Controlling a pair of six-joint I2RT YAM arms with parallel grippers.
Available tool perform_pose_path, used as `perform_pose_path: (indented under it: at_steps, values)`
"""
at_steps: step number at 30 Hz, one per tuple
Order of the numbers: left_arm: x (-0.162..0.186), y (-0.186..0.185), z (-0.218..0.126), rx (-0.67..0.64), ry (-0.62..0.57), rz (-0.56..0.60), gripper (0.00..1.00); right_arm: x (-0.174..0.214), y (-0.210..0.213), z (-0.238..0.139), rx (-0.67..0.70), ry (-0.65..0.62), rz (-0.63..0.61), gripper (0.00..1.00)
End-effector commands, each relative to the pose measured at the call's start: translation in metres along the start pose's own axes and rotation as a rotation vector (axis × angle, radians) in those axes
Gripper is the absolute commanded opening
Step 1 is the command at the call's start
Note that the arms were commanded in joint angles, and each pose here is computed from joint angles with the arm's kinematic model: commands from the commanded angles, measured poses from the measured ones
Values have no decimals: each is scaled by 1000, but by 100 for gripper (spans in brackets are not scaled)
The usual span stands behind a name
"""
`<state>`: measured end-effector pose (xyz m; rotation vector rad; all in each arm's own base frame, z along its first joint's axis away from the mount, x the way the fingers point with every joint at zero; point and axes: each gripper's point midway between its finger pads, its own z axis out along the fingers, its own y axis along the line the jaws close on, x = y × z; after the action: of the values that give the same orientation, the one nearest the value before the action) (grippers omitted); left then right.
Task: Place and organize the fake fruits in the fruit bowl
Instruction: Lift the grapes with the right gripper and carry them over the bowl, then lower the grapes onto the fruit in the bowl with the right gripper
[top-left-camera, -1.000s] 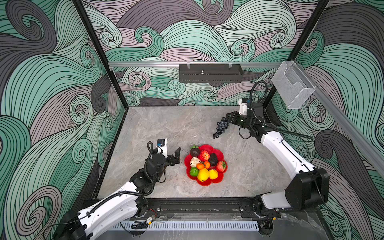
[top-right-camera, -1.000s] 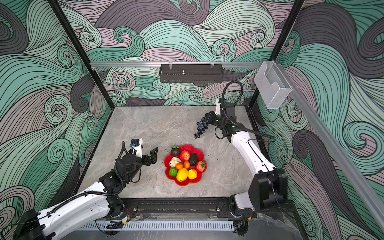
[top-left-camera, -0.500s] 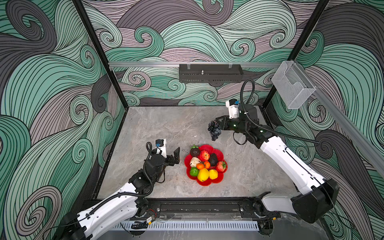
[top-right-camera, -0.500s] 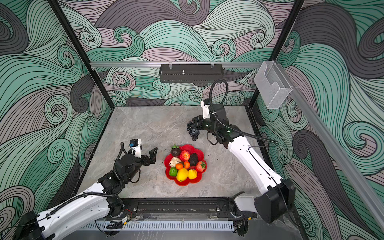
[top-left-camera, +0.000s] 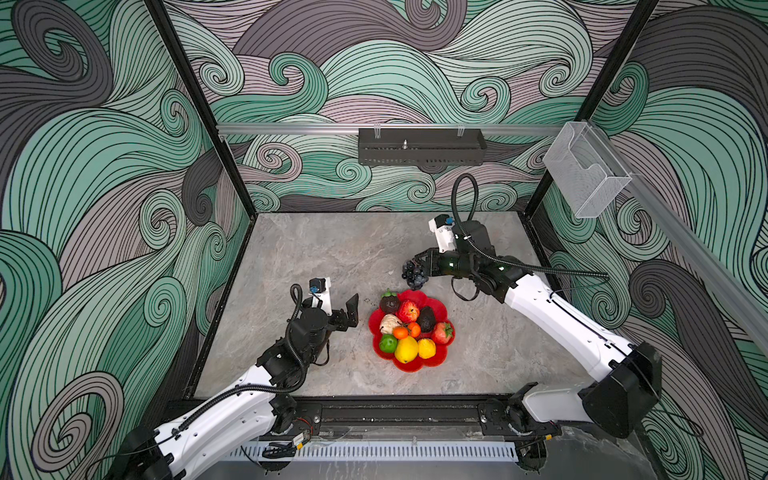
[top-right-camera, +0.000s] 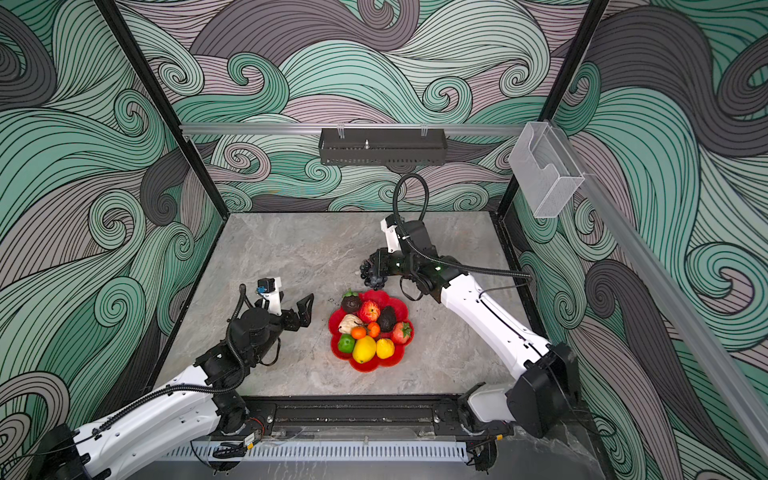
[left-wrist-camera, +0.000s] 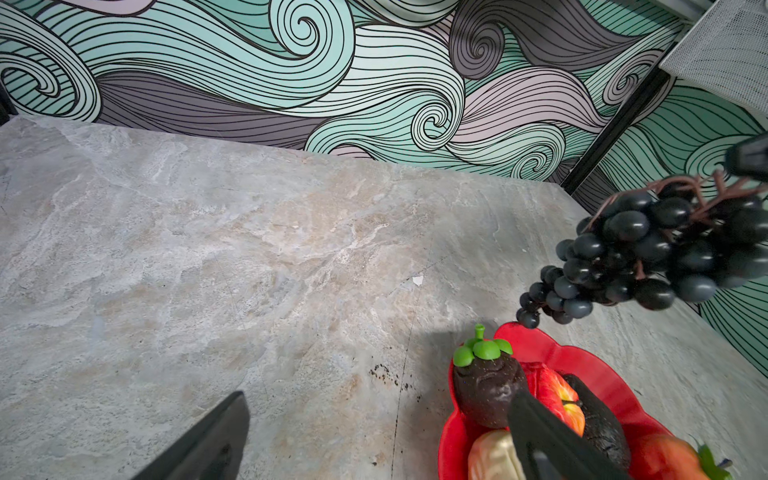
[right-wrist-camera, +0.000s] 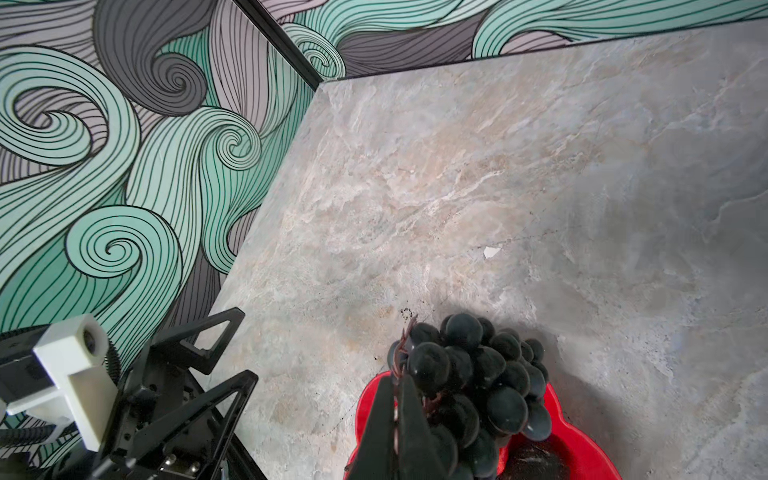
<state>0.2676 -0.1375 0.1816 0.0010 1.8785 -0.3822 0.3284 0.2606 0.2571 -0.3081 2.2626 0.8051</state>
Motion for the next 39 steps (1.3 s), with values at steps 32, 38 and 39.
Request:
perform_pose_path:
  at_steps: [32, 38, 39]
  values:
    - [0, 5, -1, 3, -4, -37, 99, 32, 1, -49, 57, -3, -38, 0]
    - [0, 5, -2, 5, -6, -40, 99, 15, 8, -48, 51, -30, -56, 0]
    - [0, 6, -2, 4, -6, -41, 99, 14, 9, -46, 48, -29, -56, 0]
